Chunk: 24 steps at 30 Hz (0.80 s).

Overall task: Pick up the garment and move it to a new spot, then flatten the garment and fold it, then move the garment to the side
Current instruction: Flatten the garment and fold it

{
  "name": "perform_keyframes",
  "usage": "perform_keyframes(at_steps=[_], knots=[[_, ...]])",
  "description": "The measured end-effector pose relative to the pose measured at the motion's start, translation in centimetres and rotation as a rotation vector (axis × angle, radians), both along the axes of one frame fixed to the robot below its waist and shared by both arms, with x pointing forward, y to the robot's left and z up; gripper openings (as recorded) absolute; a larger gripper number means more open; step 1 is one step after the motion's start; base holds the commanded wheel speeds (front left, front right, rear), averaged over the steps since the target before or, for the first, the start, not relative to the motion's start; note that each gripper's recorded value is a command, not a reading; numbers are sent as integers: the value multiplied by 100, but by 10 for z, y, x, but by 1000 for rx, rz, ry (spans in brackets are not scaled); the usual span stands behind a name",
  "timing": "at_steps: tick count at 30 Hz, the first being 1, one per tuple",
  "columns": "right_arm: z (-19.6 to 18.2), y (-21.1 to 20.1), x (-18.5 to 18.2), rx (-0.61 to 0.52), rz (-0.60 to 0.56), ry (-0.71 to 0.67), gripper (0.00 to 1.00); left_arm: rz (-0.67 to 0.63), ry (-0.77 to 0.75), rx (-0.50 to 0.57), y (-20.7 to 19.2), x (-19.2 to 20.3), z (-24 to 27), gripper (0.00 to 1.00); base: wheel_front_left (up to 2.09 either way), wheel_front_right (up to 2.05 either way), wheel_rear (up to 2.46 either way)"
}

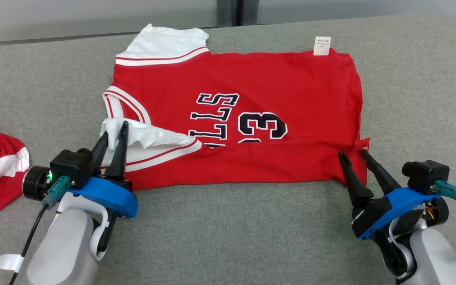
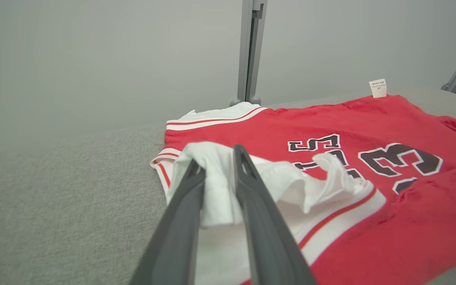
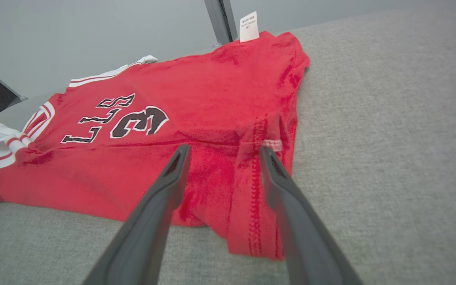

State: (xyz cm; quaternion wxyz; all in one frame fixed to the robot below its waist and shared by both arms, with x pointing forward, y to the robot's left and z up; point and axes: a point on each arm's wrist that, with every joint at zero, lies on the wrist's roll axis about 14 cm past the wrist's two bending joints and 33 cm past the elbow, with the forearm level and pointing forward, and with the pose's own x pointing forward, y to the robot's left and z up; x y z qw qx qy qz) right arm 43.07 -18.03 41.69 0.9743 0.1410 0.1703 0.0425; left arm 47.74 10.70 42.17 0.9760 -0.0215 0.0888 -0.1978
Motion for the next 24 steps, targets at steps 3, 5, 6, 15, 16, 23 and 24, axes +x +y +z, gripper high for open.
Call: perform_keyframes(at_steps=[3,5,6,15,16,23,24], knots=[[4,-4,0,-15,-3,-21,100,10,-5,-4,1,0,3,100,0,0,0],[6,-7,-1,-23,-7,-30,100,19,-22,-11,2,1,10,100,0,0,0],[6,-9,-3,-28,-8,-29,100,26,-27,-12,4,0,12,100,0,0,0],[-6,-21,-20,-96,-6,11,100,86,53,-7,22,-36,-13,100,0,0,0],[-7,-20,-20,-96,-5,13,100,90,67,-5,24,-41,-17,100,0,0,0],[-21,-18,-24,-104,2,63,100,105,132,12,31,-54,-37,100,0,0,0],[-23,-18,-24,-106,3,67,100,106,140,14,32,-55,-40,100,0,0,0]])
